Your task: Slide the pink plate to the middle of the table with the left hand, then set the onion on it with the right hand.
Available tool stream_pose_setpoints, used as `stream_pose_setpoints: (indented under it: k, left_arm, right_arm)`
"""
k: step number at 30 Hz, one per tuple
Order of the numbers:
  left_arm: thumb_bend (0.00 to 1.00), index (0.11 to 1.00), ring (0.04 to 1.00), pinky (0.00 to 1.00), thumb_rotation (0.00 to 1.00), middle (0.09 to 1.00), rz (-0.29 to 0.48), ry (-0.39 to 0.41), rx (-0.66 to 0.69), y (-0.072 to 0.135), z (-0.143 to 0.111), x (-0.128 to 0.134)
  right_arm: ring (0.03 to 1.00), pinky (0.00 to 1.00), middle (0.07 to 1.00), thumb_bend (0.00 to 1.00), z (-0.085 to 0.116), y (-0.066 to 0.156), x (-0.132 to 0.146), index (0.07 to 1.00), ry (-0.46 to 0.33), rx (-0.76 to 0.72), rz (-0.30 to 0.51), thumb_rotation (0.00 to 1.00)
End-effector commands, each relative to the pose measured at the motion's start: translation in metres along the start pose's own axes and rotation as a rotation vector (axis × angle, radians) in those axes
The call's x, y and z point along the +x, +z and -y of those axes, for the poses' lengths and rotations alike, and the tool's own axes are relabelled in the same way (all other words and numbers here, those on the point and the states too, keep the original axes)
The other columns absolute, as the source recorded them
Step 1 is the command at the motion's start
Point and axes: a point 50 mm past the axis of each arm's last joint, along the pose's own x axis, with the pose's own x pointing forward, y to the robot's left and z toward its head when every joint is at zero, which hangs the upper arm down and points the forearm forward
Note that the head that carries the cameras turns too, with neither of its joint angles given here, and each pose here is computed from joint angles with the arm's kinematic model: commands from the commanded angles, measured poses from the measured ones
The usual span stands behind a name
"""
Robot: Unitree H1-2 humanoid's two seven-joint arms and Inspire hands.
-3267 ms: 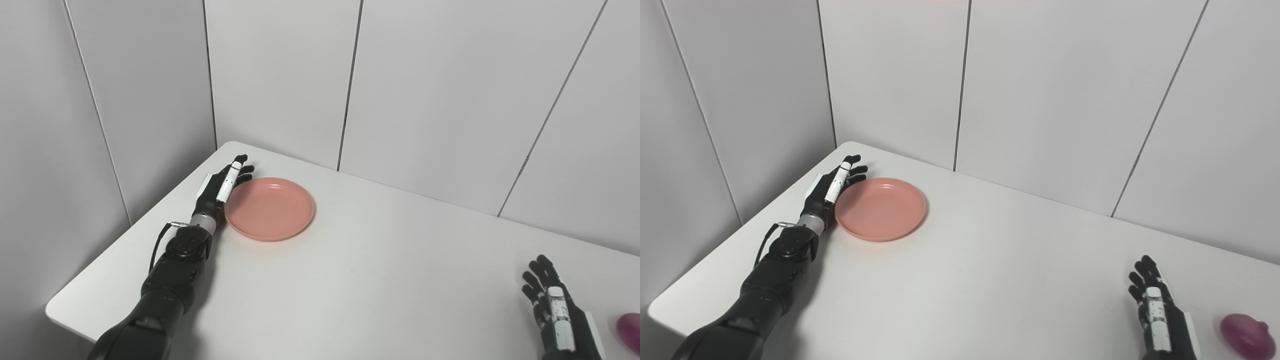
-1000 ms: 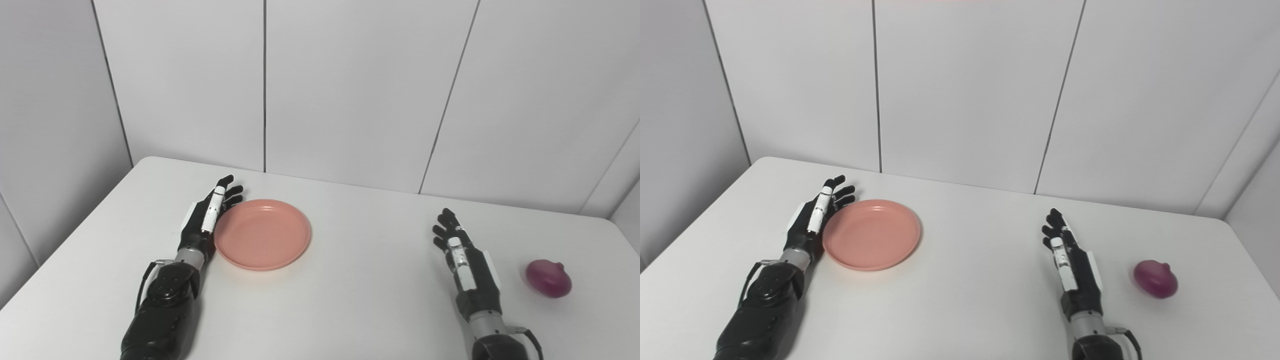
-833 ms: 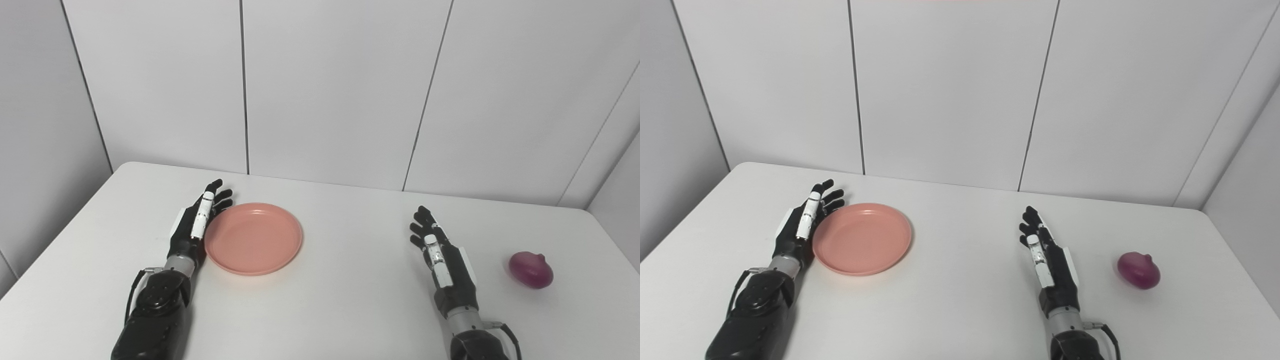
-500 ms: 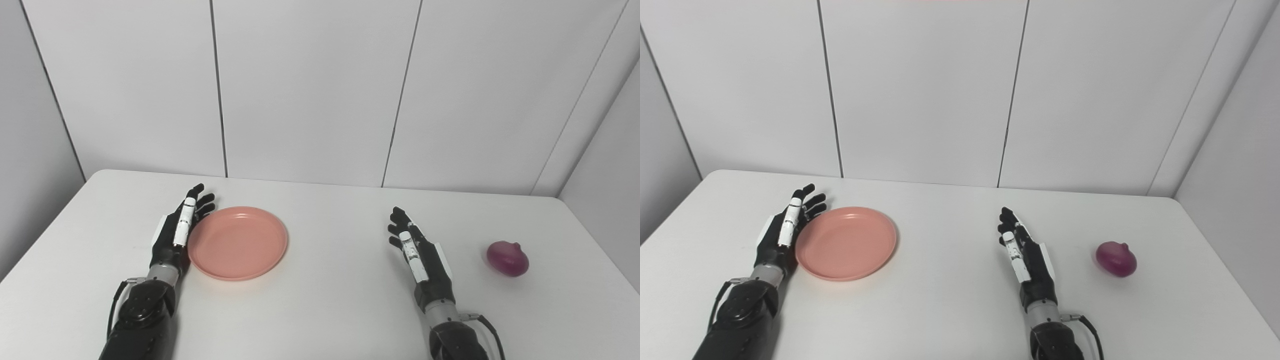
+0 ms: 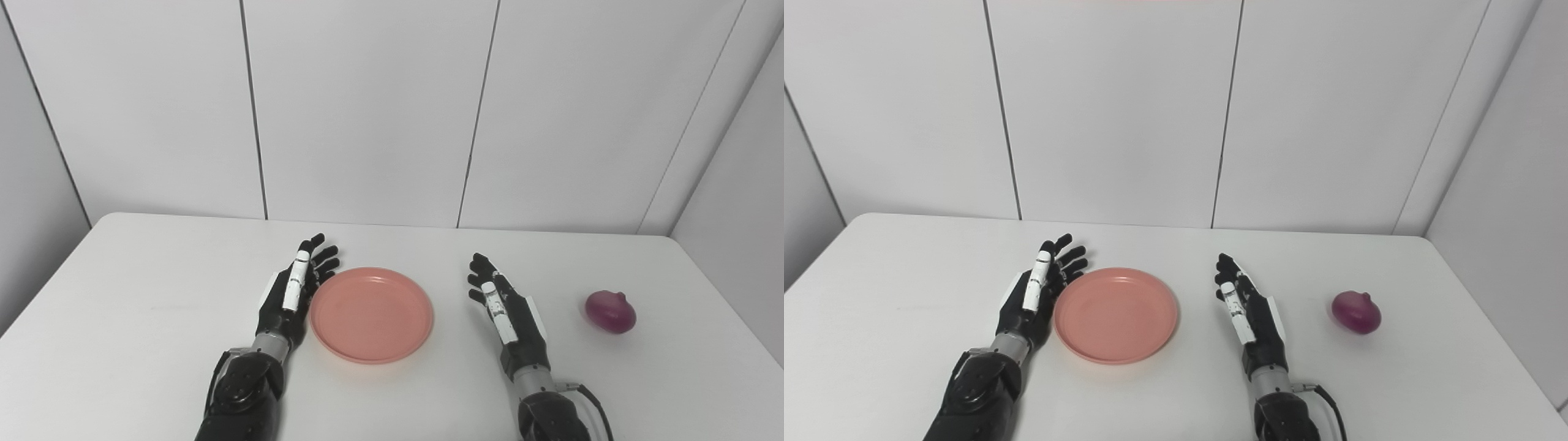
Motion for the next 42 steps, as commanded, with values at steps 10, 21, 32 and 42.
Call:
stream_pose_setpoints:
  k: [10,21,32,42]
  left_arm:
    - [0.54,0.902,0.867,0.88,1.00,0.870,-0.043,-0.021,0.009,-0.012,0.022,-0.016]
    - [0.53,0.898,0.868,0.88,1.00,0.871,-0.049,-0.039,0.027,-0.013,0.027,-0.019]
    - [0.53,0.911,0.878,0.90,1.00,0.880,-0.055,-0.047,0.037,-0.012,0.029,-0.020]
    - [0.52,0.909,0.881,0.90,1.00,0.879,-0.049,-0.059,0.027,-0.012,0.025,-0.023]
  right_arm:
    - [0.886,0.86,0.900,0.46,0.002,0.007,0.007,0.909,0.014,-0.016,0.023,0.86]
    - [0.880,0.85,0.891,0.47,0.002,0.005,0.007,0.897,0.005,-0.001,0.022,0.84]
    - [0.883,0.85,0.897,0.48,0.002,0.005,0.007,0.904,0.012,-0.018,0.027,0.87]
    - [0.884,0.85,0.897,0.47,0.001,0.006,0.006,0.903,0.010,-0.001,0.026,0.85]
